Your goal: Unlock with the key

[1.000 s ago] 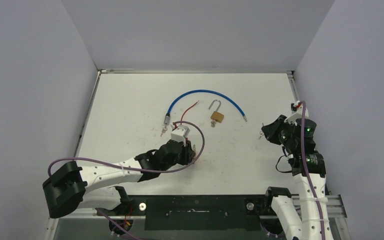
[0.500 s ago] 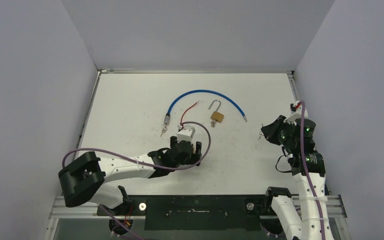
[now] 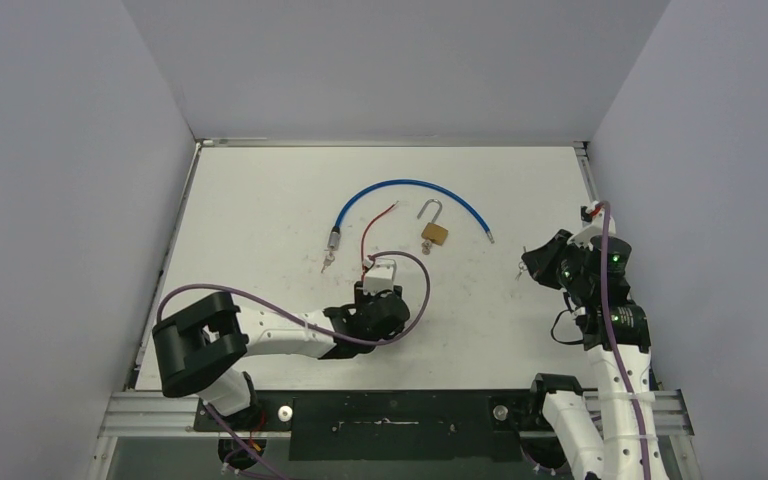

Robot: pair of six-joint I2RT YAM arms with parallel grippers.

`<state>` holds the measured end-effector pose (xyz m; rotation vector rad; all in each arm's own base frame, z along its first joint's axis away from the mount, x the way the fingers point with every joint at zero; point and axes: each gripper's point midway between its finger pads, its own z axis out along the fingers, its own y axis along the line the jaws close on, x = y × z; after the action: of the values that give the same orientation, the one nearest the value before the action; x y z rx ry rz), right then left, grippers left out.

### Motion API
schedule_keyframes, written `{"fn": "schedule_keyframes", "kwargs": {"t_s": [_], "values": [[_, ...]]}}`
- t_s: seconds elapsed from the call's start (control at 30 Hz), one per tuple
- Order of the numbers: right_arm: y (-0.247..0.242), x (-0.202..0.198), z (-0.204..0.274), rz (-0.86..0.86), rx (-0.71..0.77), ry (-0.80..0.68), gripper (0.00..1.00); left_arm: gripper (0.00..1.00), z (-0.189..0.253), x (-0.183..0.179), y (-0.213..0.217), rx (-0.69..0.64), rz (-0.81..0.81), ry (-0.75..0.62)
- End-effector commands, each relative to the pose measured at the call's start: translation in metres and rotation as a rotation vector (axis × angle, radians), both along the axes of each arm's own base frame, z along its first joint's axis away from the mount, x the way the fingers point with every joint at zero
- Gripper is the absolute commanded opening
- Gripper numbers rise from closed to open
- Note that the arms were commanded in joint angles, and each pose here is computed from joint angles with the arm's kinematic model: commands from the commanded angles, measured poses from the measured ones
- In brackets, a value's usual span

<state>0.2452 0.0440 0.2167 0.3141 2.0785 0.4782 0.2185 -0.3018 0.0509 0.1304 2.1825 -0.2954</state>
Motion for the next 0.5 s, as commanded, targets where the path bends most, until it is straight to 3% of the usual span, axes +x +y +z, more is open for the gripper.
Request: {"fn": "schedule_keyframes", "kwargs": {"t_s": [0.0, 0.2, 0.43, 0.47], "values": [[0.001, 0.009, 0.014, 0.012, -0.006, -0.057, 0.00, 0.46, 0.005, 0.009, -0.002, -0.010, 0.066, -0.051], [0.002, 0.011, 0.016, 0.015, -0.002, -0.055, 0.00, 0.37, -0.002, 0.010, -0.004, 0.001, 0.063, -0.055], [0.003, 0.009, 0.019, 0.017, 0.003, -0.058, 0.00, 0.00, 0.007, 0.010, -0.018, -0.038, -0.014, -0.057], [0.005, 0.009, 0.018, 0.032, 0.007, -0.060, 0.00, 0.00, 0.011, 0.012, -0.022, -0.055, -0.033, -0.048]]}}
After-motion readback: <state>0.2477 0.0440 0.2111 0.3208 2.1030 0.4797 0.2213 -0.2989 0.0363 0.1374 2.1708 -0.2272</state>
